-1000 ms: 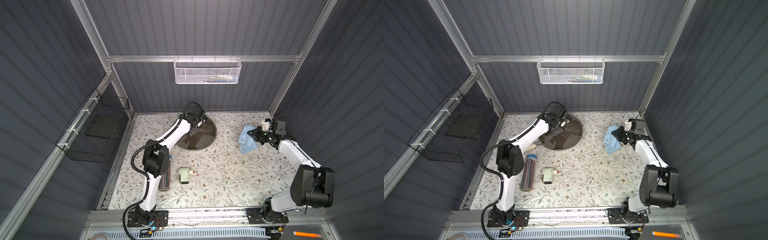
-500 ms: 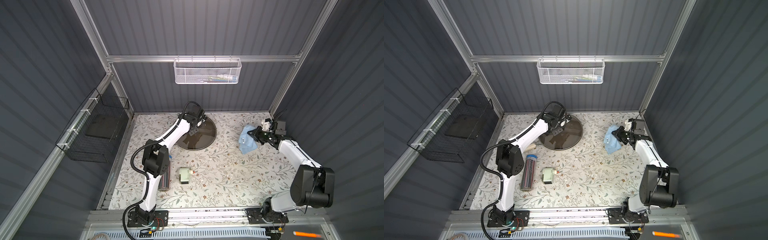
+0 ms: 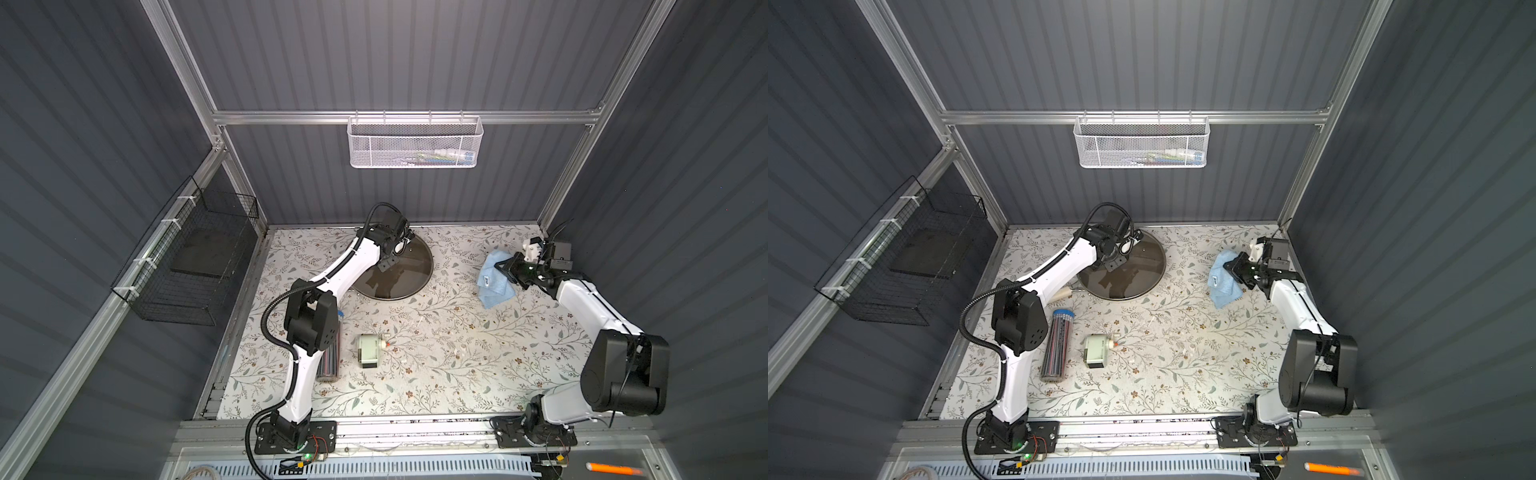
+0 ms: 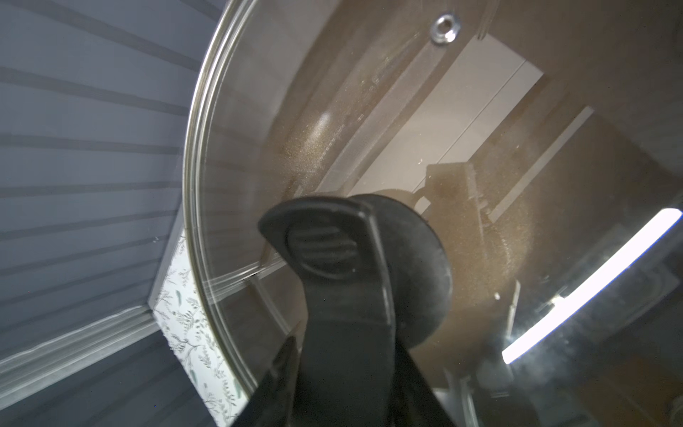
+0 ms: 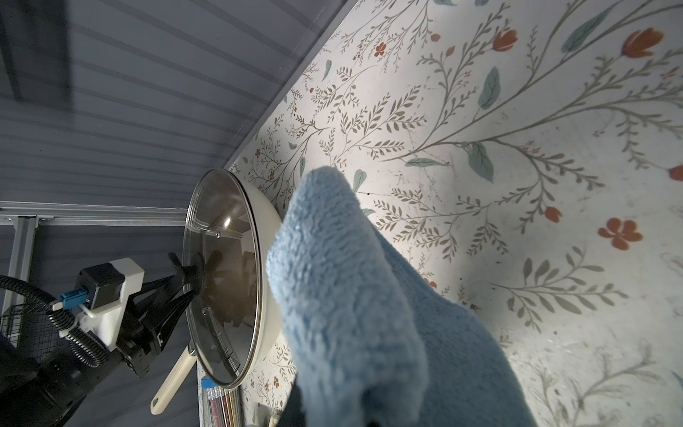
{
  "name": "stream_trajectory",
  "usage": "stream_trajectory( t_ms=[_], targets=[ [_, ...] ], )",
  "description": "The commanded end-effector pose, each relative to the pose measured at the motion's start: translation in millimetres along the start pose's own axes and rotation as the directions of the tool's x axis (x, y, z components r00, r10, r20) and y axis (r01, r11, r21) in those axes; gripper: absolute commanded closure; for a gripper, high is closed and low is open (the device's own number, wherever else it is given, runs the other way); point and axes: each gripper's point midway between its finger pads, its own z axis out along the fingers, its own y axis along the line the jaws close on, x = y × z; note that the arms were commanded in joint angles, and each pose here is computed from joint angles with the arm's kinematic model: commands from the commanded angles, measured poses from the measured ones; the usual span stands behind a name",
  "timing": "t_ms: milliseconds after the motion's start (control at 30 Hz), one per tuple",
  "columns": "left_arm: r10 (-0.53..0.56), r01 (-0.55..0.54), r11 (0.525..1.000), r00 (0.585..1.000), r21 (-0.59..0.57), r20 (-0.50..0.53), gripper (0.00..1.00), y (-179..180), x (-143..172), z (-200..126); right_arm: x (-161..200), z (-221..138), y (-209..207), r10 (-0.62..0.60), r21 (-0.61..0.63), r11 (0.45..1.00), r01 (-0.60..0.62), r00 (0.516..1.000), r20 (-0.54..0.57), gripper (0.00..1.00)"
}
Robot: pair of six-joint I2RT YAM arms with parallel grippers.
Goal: Wipe the pot lid with a cloth
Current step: Place the pot lid on the cooking pot.
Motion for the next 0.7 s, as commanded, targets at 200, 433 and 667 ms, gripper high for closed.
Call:
stream_trajectory(
  t_ms=[200, 433, 667],
  targets=[
    [-0.04, 0.041, 0.999, 0.998, -0.024, 0.049, 0.41, 11.2, -7.1, -28.1, -2.4, -3.7, 8.4, -0.027, -0.014, 1.0, 0.027, 1.0, 0.007, 1.0],
    [-0.133, 0.149, 0.987, 0.968, -0.056, 0.214, 0.24, 35.1, -29.5, -73.1, -2.3, -6.3, 8.0, -0.035, -0.011, 0.999, 0.035, 0.999, 0.018, 1.0],
    [-0.26, 0.294, 0.956, 0.83, 0.008, 0.493, 0.0, 55.8, -50.0, -157.4, -11.6, -1.2, 7.5, -0.053, 0.005, 0.999, 0.053, 0.998, 0.028, 0.99]
  ],
)
